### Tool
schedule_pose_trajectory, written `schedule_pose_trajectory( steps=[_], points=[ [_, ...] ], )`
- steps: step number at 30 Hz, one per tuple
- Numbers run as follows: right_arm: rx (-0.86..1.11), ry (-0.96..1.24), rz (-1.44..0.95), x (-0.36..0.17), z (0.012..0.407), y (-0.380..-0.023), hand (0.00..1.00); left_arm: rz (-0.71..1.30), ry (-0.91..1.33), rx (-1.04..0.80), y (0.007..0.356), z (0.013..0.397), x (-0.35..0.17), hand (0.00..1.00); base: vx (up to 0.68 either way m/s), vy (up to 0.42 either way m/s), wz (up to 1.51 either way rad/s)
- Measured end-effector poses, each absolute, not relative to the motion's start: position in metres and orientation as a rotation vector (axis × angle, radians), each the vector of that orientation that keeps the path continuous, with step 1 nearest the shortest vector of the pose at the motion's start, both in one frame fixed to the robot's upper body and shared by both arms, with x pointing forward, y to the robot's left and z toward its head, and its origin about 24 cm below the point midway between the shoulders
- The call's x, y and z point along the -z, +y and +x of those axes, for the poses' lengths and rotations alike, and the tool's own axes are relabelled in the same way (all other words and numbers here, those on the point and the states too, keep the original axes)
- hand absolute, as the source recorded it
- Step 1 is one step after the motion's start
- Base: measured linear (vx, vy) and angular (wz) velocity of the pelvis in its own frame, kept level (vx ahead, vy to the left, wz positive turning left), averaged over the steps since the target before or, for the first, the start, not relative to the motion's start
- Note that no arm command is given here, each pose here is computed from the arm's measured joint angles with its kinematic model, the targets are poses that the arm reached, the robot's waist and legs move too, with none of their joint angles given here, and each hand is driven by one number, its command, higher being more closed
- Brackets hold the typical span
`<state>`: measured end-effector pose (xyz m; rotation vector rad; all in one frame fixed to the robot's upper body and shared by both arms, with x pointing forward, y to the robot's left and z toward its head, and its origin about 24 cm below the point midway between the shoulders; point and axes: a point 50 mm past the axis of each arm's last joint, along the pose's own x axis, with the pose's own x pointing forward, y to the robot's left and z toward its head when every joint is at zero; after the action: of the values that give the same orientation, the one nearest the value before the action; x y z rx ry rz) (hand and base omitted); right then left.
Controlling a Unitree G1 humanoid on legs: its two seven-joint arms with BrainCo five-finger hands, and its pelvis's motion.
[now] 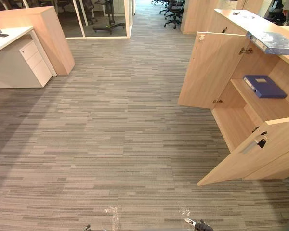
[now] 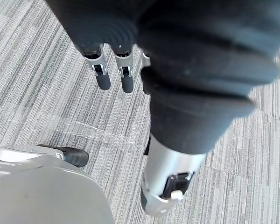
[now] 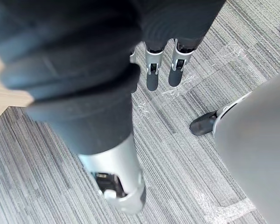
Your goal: Walk over to the cabinet, pick up the folder, carry it to the office cabinet, place the folder inside the office cabinet, then close the office cabinet door
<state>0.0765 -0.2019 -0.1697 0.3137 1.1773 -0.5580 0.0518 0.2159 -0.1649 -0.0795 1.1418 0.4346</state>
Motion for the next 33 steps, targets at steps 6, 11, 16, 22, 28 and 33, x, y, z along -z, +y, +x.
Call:
schedule_pose_trajectory(
  steps=[6, 11, 16, 22, 28, 33],
  points=[
    [0.559, 1.176, 0.312, 0.17, 0.076, -0.202, 0.0, -0.081, 1.139, -0.42, 0.216, 0.052, 0.165, 0.0, 0.0, 0.0, 0.0],
    [0.558, 1.177, 0.31, 0.17, 0.076, -0.202, 0.0, -0.065, 1.14, -0.411, 0.216, 0.053, 0.165, 0.0, 0.0, 0.0, 0.0],
    [0.573, 1.176, 0.294, 0.17, 0.076, -0.203, 0.0, 0.102, 1.138, -0.352, 0.217, 0.058, 0.163, 0.0, 0.0, 0.0, 0.0],
    [0.596, 1.173, 0.282, 0.169, 0.076, -0.203, 0.0, 0.122, 1.13, -0.384, 0.218, 0.058, 0.163, 0.0, 0.0, 0.0, 0.0],
    [0.619, 1.164, 0.241, 0.168, 0.077, -0.203, 0.0, 0.161, 1.111, -0.381, 0.217, 0.061, 0.161, 0.0, 0.0, 0.0, 0.0],
    [0.617, 1.159, 0.231, 0.168, 0.079, -0.203, 0.0, 0.195, 1.102, -0.345, 0.217, 0.064, 0.161, 0.0, 0.0, 0.0, 0.1]
  ],
)
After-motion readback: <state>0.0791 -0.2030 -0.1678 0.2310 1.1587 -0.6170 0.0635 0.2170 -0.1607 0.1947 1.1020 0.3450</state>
